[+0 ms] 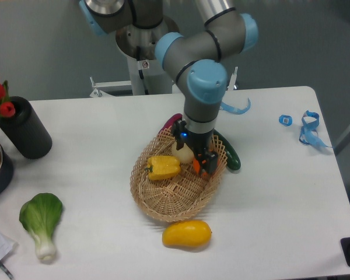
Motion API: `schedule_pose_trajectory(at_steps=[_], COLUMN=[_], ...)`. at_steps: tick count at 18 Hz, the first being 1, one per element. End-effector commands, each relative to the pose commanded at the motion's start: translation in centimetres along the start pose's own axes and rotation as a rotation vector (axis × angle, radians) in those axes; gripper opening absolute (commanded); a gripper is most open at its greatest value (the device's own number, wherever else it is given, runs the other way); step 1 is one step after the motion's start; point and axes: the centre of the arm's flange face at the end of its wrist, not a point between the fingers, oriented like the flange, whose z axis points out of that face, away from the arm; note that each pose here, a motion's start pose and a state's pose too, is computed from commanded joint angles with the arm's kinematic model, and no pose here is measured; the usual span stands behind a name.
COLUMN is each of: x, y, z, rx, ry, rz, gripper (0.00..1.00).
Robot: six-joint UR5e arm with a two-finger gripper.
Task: Pick up the yellow pepper from the basket
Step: 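Lower the open gripper into the basket beside the yellow pepper, then close the gripper on the yellow bell pepper in the basket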
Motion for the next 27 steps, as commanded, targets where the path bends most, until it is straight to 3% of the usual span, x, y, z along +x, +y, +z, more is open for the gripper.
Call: schedule_pose_trajectory(at_steps=[11,20,22,25,27], x=[-0.8,-0.3,-0.2,-0.1,-0.1], y=[-0.8,-1.2,-1.2,-1.2,-1.1], z=[4.6,5.6,5.8,6.1,6.1], rx=[-0.020,-0.025,-0.025,-0.028,-0.036], ry=[0.076,0.098,0.102,0.110,0.109], rz=[0.037,0.050,0.050,0.051,0.051], gripper=[1.00,1.00,0.88,0.48,0.32])
